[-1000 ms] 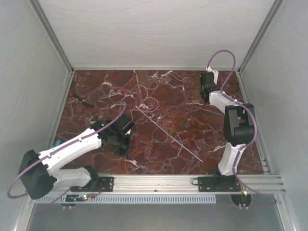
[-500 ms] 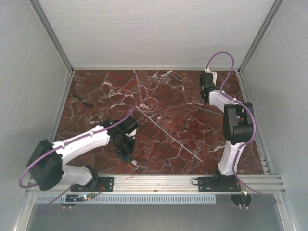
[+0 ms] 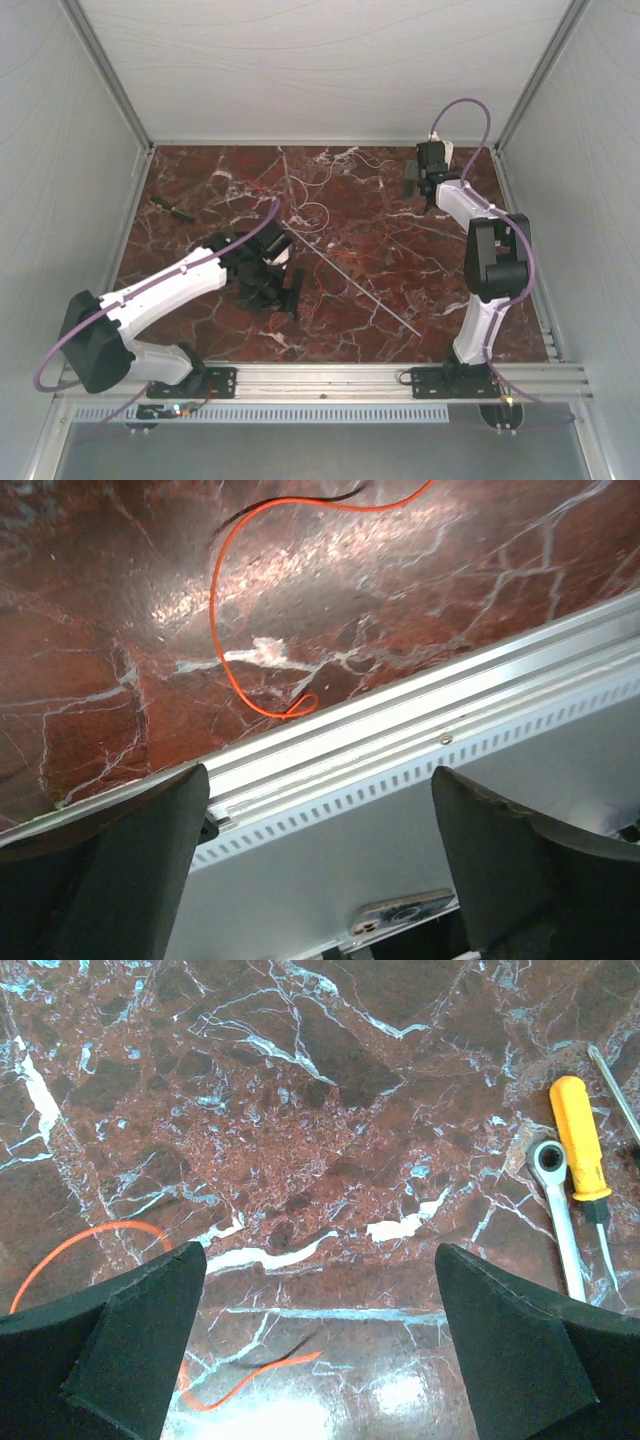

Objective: Zip-tie the wires
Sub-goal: Straighten the cable at the center of the board.

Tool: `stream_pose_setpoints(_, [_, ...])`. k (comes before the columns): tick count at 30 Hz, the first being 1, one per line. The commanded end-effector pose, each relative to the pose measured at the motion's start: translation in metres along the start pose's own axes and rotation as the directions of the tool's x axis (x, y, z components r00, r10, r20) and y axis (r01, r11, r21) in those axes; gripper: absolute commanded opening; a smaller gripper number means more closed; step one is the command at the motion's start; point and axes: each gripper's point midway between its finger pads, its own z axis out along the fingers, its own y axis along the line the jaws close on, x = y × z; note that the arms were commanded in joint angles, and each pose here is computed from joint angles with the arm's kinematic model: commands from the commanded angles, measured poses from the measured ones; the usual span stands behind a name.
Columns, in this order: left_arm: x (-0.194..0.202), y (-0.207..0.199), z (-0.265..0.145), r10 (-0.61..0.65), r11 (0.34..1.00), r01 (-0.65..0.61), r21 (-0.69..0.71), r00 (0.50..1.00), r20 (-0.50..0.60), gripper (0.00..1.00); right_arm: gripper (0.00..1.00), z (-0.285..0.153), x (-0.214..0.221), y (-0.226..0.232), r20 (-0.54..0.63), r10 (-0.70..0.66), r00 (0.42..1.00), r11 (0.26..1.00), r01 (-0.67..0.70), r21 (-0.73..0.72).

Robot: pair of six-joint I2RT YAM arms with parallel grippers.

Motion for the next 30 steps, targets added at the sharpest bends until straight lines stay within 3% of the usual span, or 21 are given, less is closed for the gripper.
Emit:
stream_pose_setpoints(1, [-0.010,-0.007,-0.026,0.008,1.000,-0.007,-0.010,1.000,0.023,0.99,0.98,-0.029,-0.027,-0.007,0.038,0.058,0.998,0.998,-0.058,0.000])
stream_pose_setpoints(8, [-0.021,-0.007,-0.061,0.009,0.999,-0.005,-0.050,0.997,0.077,1.00,0.98,-0.061,-0.034,-0.019,0.063,0.092,0.994,0.996,-0.093,0.003])
stream_pose_setpoints(15, [-0.075,-0.011,-0.134,0.038,0.997,-0.010,-0.079,0.931,0.364,1.00,0.98,-0.104,-0.062,-0.024,0.162,0.135,0.978,0.991,-0.132,-0.031])
stream_pose_setpoints(18, [-0.096,-0.003,-0.152,0.027,0.995,0.019,-0.100,0.902,0.431,1.00,0.98,-0.127,-0.076,-0.025,0.220,0.147,0.964,0.989,-0.141,-0.045])
stream_pose_setpoints(21, [-0.116,0.009,-0.160,-0.015,0.992,0.072,-0.099,0.876,0.483,1.00,0.98,-0.153,-0.088,-0.021,0.277,0.157,0.948,0.987,-0.138,-0.086])
stream_pose_setpoints(25, [-0.148,0.020,-0.155,-0.141,0.986,0.167,0.000,0.837,0.529,1.00,0.98,-0.187,-0.092,-0.009,0.315,0.200,0.928,0.973,-0.149,-0.177])
stream_pose_setpoints(30, [-0.185,0.017,-0.133,-0.192,0.980,0.125,0.152,0.776,0.600,0.99,0.98,-0.218,-0.067,0.016,0.240,0.318,0.917,0.904,-0.217,-0.369])
